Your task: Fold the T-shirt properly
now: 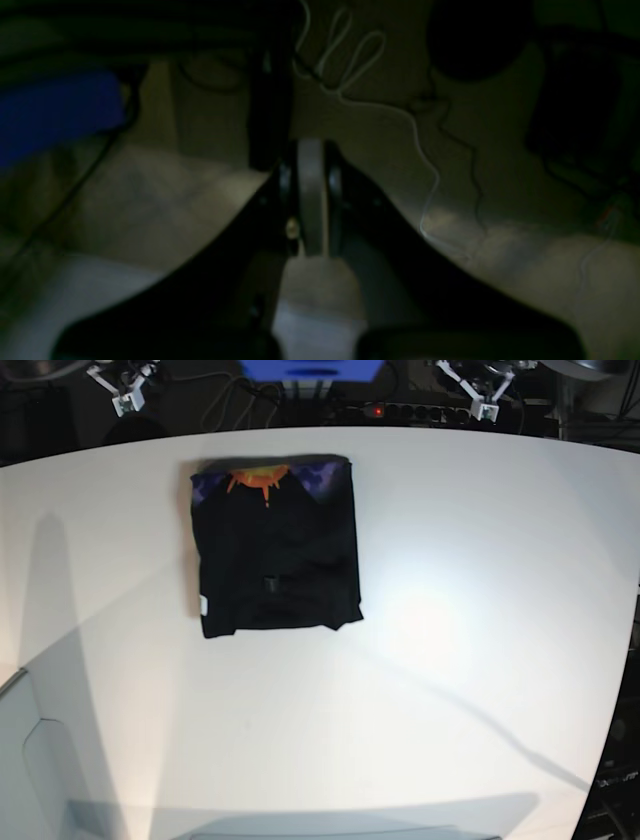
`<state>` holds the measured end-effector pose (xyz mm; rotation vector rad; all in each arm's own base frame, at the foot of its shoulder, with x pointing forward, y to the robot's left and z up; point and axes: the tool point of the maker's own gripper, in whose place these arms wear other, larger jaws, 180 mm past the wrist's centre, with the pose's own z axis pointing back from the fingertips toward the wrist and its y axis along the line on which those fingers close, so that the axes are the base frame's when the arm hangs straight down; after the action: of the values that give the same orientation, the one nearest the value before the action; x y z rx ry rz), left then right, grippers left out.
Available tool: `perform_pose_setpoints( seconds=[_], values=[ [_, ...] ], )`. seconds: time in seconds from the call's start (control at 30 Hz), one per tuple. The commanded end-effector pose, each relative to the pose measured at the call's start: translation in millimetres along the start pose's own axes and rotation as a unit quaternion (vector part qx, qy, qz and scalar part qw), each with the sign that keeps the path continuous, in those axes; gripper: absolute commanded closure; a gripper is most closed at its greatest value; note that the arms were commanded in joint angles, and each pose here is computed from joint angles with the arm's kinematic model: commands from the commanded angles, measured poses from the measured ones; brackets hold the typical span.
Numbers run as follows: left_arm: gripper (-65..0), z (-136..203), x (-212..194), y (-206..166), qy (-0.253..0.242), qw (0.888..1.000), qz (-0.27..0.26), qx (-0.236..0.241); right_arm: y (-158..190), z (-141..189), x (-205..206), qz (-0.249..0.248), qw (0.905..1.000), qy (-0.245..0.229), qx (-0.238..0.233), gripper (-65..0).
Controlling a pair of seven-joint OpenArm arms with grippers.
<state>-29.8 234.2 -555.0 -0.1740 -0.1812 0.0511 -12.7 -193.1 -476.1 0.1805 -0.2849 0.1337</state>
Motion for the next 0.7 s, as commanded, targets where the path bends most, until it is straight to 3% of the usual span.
perform_pose_setpoints(
  seconds=[0.0,0.17,0.33,0.5,0.67],
  values=[
    [0.0,0,-8,4,0.002,1.0,0.002,-0.004,3,2,-6,-0.004,1.0,-0.001,0.008,0.0],
    [0.0,-17,-41,-7,-0.009,0.999,0.026,-0.037,13,-11,-37,-0.05,0.9983,0.015,0.025,0.0],
    [0.0,-39,-48,-4,0.007,0.997,0.063,-0.048,34,-36,-50,-0.1,0.9935,0.006,0.053,0.0],
    [0.0,-53,-41,18,0.006,0.996,0.082,0.016,64,-66,-66,-0.116,0.9876,0.008,0.106,0.0],
    [0.0,-62,-35,33,0.01,0.992,0.097,0.075,66,-103,-93,-0.127,0.9892,0.03,0.067,0.0]
  ],
)
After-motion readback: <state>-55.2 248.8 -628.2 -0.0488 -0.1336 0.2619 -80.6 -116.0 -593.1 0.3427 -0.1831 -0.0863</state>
